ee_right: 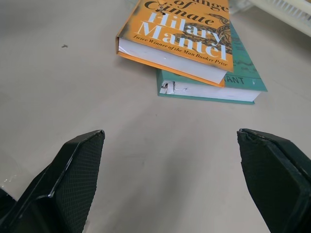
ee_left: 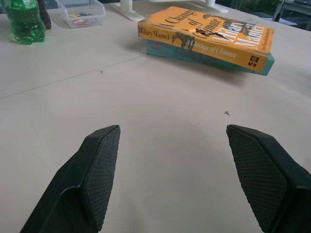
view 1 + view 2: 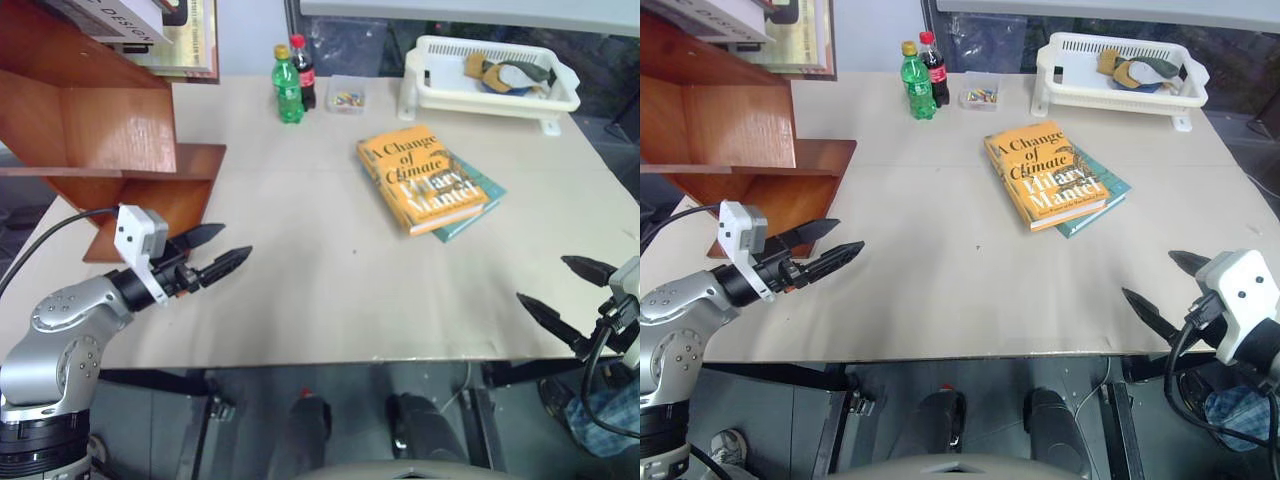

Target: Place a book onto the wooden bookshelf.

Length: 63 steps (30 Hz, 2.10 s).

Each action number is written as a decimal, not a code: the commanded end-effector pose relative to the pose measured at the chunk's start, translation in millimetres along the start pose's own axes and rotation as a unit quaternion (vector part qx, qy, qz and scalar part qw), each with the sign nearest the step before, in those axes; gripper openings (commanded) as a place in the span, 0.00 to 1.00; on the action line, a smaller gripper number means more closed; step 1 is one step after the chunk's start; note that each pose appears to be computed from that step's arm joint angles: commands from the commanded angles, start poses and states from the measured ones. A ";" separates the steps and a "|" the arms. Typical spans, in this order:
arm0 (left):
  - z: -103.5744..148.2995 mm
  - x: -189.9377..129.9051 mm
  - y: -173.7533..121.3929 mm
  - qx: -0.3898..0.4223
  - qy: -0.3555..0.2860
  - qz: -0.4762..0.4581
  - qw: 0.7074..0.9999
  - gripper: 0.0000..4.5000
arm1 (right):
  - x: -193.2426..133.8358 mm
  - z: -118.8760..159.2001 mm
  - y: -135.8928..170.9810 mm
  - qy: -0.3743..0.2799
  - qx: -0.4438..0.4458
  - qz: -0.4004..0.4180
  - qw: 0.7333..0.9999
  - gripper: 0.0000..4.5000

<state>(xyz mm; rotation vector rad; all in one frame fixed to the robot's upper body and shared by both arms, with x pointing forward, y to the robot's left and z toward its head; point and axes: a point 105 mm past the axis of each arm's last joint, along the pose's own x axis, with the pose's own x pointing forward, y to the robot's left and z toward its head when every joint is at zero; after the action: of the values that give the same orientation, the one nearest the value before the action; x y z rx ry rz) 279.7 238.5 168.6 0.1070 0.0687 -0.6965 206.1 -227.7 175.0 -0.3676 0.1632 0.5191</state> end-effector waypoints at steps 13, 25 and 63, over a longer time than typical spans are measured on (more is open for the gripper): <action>29.8 40.6 -56.4 0.022 -0.069 -0.133 0.988 0.86 | 87.4 -5.5 -107.8 0.061 0.038 -0.164 0.984 0.57; 37.7 58.8 -87.7 0.020 -0.093 -0.166 0.981 0.86 | 192.2 12.1 -172.6 0.084 0.044 -0.210 0.973 0.02; 33.2 55.8 -82.3 -0.002 -0.086 -0.113 0.990 0.86 | 209.0 -4.3 -159.3 0.056 0.125 -0.234 0.962 0.02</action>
<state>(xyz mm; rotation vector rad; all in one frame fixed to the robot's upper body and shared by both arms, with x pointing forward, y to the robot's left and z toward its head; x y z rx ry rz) 273.3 138.3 178.2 0.0197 -0.0392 -0.9212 463.0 -259.1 150.0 -0.1807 0.2804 0.0386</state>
